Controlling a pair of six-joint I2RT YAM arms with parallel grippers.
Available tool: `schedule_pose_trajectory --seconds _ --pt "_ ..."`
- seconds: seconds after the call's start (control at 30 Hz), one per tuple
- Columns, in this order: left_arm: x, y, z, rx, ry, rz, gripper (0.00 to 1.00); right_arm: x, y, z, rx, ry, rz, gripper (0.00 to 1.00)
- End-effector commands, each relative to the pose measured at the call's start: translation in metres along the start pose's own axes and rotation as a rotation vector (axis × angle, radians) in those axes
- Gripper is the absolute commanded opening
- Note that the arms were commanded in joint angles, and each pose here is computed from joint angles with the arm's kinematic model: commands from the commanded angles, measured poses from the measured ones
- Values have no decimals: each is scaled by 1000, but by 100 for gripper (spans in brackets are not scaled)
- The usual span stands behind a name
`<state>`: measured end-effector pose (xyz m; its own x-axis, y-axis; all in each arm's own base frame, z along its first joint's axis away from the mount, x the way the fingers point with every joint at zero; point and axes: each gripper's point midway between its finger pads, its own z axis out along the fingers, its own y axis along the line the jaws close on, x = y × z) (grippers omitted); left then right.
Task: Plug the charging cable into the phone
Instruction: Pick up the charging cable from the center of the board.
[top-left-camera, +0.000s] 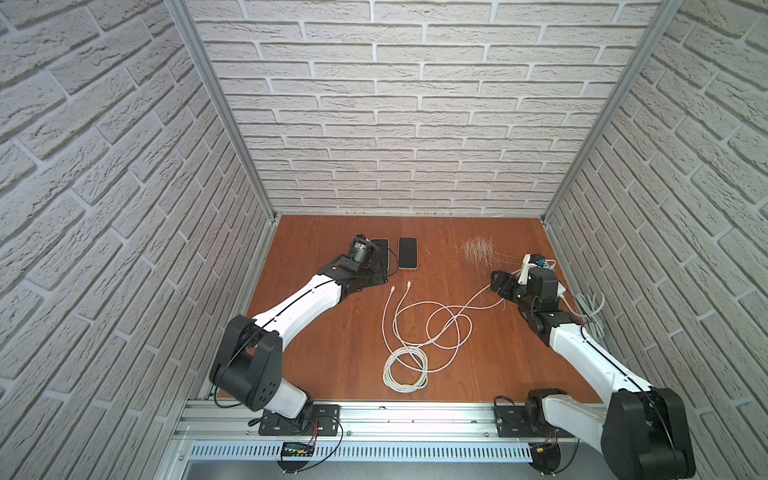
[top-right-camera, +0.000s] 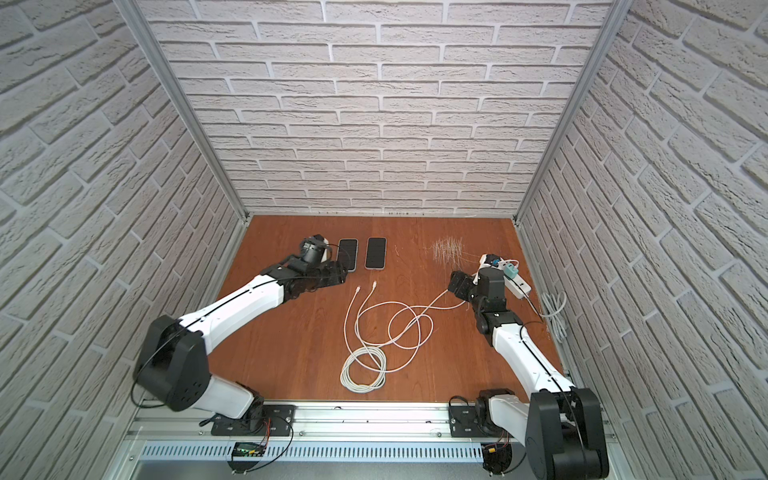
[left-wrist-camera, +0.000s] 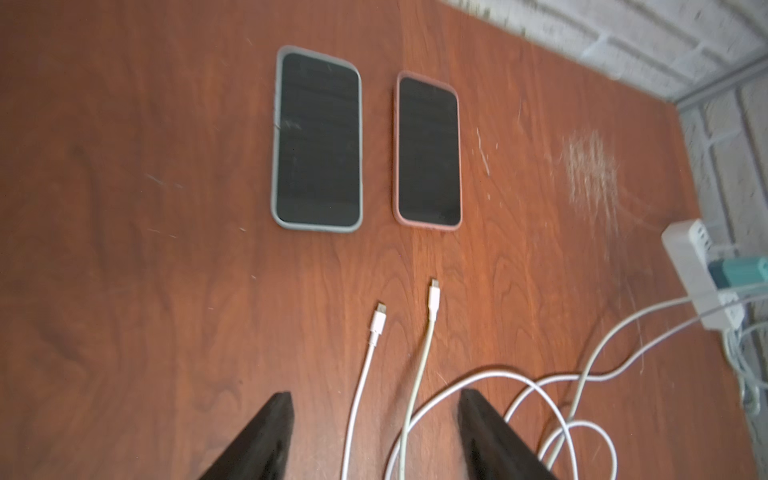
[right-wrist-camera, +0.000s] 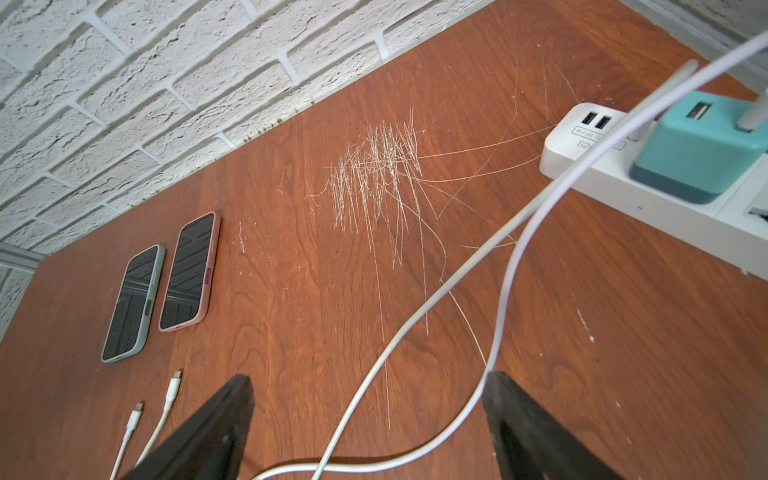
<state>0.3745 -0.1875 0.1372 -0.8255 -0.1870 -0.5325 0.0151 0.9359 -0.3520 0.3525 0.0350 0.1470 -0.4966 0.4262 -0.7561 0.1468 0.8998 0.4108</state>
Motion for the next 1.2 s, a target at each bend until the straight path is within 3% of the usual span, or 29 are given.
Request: schedule_pose_trajectory --seconds 0.0,0.3,1.17 --pt "28 -6 14 5 166 28 65 0 6 -3 -32 -12 6 89" --pt "41 -38 59 -16 358 146 51 2 6 2 -25 11 6 87" --pt "93 -49 96 114 533 117 37 3 7 2 -23 10 2 85"
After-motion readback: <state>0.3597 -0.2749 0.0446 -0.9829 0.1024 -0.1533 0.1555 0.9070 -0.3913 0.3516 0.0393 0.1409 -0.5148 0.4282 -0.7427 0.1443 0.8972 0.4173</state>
